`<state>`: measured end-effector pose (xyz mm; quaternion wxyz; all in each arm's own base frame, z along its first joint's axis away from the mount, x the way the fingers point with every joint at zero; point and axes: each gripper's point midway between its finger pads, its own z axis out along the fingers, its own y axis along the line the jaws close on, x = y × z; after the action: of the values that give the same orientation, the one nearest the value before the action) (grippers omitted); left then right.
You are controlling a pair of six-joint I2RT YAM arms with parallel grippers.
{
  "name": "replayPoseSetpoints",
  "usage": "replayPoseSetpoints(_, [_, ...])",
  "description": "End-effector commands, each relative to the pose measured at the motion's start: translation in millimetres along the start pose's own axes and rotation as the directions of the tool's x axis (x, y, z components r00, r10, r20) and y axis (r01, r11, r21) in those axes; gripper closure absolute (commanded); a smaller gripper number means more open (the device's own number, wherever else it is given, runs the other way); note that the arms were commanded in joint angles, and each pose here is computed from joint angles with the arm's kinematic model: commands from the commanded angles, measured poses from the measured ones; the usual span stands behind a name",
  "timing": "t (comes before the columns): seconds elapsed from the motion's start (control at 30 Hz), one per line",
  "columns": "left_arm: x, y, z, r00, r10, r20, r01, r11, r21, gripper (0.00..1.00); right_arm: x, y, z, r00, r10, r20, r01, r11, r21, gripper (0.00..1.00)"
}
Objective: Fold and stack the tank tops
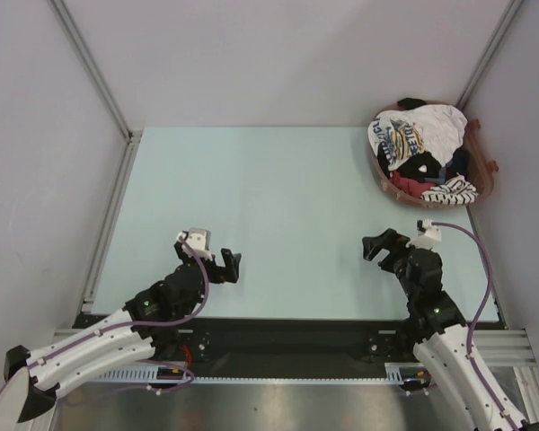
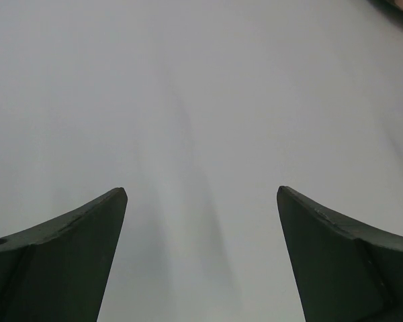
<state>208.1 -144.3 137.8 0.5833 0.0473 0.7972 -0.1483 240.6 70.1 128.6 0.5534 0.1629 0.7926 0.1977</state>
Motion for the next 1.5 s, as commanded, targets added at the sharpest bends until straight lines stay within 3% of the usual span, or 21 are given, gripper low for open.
replayPoseSetpoints(0.0, [-7,2,0,0.999,-0.028,0.019,0.029,0.999,-0.017,0.0,-8,4,1,1.0,-0.008,0.029,0.009,1.0,-0.015,0.0])
replayPoseSetpoints(0.1, [-4,0,1,1.0,-0.027,0.012,0.027,1.0,-0.011,0.0,-6,8,4,1.0,-0.029,0.012,0.029,0.999,-0.034,0.01])
replayPoseSetpoints(0.17, [-4,0,1,1.0,-0.026,0.012,0.026,1.0,-0.009,0.0,-9,27,5,0.998,-0.06,0.008,0.06,0.99,-0.126,0.02])
replayPoseSetpoints(0.3, [-3,-1,2,1.0,-0.024,0.01,0.024,1.0,-0.008,0.0,-52,32,20,0.995,-0.017,0.095,0.021,0.999,-0.04,0.08])
replayPoseSetpoints(0.33, [-4,-1,2,1.0,-0.024,0.011,0.024,1.0,-0.008,0.0,-87,42,22,0.988,-0.002,0.155,0.005,1.0,-0.019,0.13])
replayPoseSetpoints(0.4, [-2,-1,3,1.0,-0.02,0.006,0.02,1.0,-0.01,0.0,-98,28,52,0.996,0.014,0.087,-0.02,0.997,0.07,0.16])
replayPoseSetpoints(0.43, [-2,-1,3,1.0,-0.022,0.007,0.022,1.0,-0.008,0.0,-123,48,60,0.996,0.023,0.086,-0.024,1.0,0.01,0.18])
replayPoseSetpoints(0.5, [-2,-2,3,1.0,-0.021,0.005,0.022,1.0,-0.007,0.0,-120,35,96,1.0,0.017,-0.016,-0.015,0.996,0.092,0.18])
replayPoseSetpoints(0.67, [-2,-1,2,1.0,-0.023,0.003,0.023,1.0,-0.009,0.0,-175,27,159,0.988,-0.122,-0.089,0.142,0.955,0.26,0.19])
replayPoseSetpoints(0.7, [-2,0,2,1.0,-0.025,0.007,0.025,1.0,-0.011,0.0,-166,18,180,0.982,-0.129,-0.136,0.164,0.942,0.292,0.19])
replayPoseSetpoints(0.77, [-2,0,2,1.0,-0.025,0.008,0.025,1.0,-0.009,0.0,-195,19,193,0.982,-0.165,-0.096,0.188,0.921,0.34,0.19])
replayPoseSetpoints(0.87, [-2,0,2,1.0,-0.024,0.009,0.024,1.0,-0.01,0.0,-195,-15,219,0.972,-0.187,-0.145,0.235,0.844,0.483,0.21])
replayPoseSetpoints(1.0, [-1,-1,4,1.0,-0.018,0.002,0.018,1.0,-0.012,0.0,-215,-21,250,0.97,-0.206,-0.128,0.243,0.834,0.496,0.25])
replayPoseSetpoints(1.07, [-1,-2,4,1.0,-0.018,0.002,0.018,1.0,-0.012,0.0,-200,-36,267,0.962,-0.201,-0.186,0.269,0.813,0.516,0.25])
replayPoseSetpoints(1.17, [-1,-1,4,1.0,-0.016,-0.002,0.016,1.0,-0.017,0.0,-201,-49,285,0.961,-0.177,-0.213,0.266,0.804,0.532,0.44])
replayPoseSetpoints(1.2, [0,-1,5,1.0,-0.013,-0.006,0.012,1.0,-0.02,0.0,-203,-50,288,0.963,-0.162,-0.214,0.253,0.812,0.526,0.6])
replayPoseSetpoints(1.3, [-1,-1,4,1.0,-0.015,-0.003,0.015,1.0,-0.017,0.0,-220,-36,286,0.965,-0.168,-0.202,0.25,0.823,0.509,0.93])
replayPoseSetpoints(1.33, [0,0,4,1.0,-0.014,-0.004,0.014,1.0,-0.019,0.0,-229,-26,281,0.96,-0.203,-0.194,0.275,0.823,0.496,0.99])
replayPoseSetpoints(1.47, [0,0,3,1.0,-0.015,-0.004,0.015,1.0,-0.018,0.0,-287,41,229,0.942,-0.329,-0.06,0.319,0.831,0.455,1.0])
